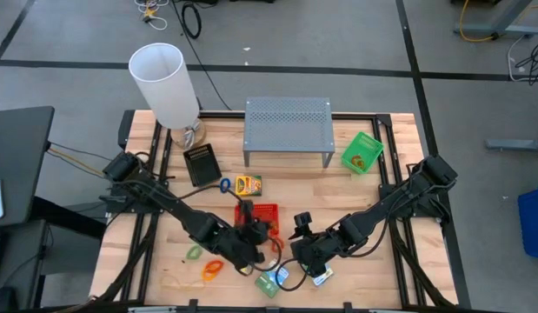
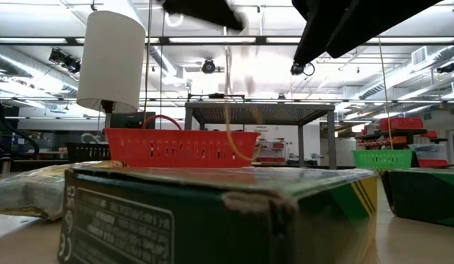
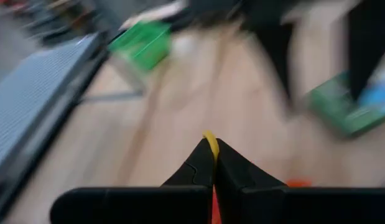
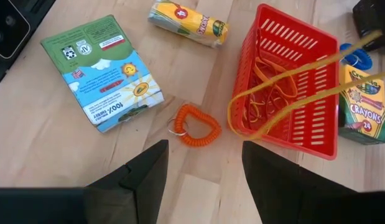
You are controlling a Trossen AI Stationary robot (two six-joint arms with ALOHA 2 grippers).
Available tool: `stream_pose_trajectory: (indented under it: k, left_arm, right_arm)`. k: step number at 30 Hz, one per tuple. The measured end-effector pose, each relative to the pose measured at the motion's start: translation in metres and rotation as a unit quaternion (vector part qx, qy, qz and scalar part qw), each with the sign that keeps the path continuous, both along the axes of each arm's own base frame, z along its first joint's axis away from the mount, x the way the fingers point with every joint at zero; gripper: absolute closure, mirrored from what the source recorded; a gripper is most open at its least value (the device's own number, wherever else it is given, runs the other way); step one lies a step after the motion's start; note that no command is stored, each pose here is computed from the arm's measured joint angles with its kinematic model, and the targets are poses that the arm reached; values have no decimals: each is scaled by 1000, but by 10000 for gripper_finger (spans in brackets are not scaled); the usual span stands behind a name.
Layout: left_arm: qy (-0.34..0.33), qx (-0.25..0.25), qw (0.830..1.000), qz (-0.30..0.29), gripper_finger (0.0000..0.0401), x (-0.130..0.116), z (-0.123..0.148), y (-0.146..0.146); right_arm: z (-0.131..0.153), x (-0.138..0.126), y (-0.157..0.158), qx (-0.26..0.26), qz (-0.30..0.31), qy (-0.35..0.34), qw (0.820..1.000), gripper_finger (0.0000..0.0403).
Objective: Pick & Place Office Desk Supplies
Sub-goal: Put the yellow rubber band into the red bin
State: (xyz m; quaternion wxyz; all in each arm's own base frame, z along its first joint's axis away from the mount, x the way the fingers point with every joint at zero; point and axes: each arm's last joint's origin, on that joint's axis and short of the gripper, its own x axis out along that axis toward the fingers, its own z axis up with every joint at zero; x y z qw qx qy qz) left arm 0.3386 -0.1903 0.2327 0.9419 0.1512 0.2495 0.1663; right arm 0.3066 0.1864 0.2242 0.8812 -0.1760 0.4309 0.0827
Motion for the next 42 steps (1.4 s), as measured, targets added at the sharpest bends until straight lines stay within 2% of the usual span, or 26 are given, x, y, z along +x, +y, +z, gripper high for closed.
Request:
stream_pose_trajectory:
  k: [3,7,13,17,24,32,42]
  left_arm:
    - [-23,-11,999,-45,400,3,9,-6]
    - [-53,-18,996,-74,400,1,29,-10]
    - [-42,23,998,-44,400,-5,39,-3]
    - [-32,32,999,-29,400,-7,39,2]
    - [20,29,999,8,400,-13,26,13]
    - [82,-47,996,9,400,-24,5,15]
    - [112,-47,992,37,375,-32,-23,28]
  right_arm:
    - [0,0,0,0,0,0,1000,190]
    - [0,0,0,0,0,0,1000,190]
    - [0,0,0,-1,-1,1,1000,190]
    - [0,0,0,-1,0,1,1000,190]
    - [0,0,0,-1,0,1,1000,190]
    - [0,0,0,-1,0,1,1000,190]
    - [0,0,0,-1,0,1,1000,190]
